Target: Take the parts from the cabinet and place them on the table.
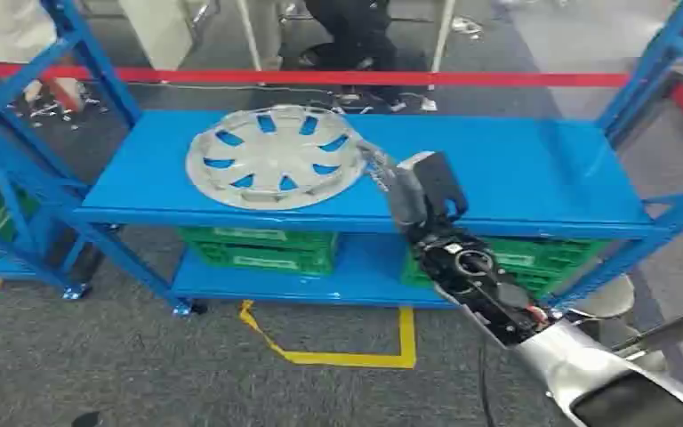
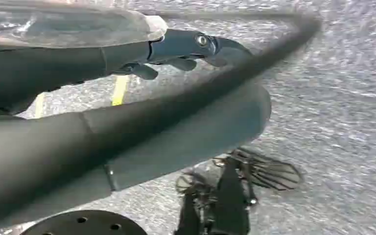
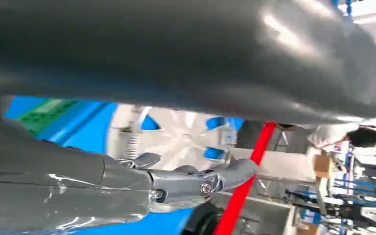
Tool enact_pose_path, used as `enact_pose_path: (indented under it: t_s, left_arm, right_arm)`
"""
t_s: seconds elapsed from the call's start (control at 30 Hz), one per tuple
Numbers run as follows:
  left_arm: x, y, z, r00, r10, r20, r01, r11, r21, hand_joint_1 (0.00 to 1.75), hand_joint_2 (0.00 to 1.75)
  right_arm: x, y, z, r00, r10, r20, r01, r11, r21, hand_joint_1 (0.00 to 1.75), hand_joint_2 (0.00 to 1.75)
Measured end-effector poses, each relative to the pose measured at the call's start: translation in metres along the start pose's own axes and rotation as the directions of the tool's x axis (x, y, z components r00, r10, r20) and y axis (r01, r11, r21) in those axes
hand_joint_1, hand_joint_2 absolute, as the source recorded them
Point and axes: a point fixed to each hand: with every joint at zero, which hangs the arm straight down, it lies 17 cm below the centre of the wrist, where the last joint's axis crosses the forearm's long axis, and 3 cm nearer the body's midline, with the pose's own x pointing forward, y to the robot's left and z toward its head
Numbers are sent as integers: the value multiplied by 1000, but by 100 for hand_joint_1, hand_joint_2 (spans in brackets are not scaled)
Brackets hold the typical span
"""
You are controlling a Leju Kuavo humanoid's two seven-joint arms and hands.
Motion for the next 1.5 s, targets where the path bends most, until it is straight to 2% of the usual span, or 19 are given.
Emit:
enact_pose_path:
  t_s: [1.5]
  left_arm:
    - [-1, -2, 0, 1000, -3, -5, 3, 1000, 3, 0, 0]
  right_arm:
    - [-10, 0, 2, 1000, 13, -8, -13, 1000, -3, 0, 0]
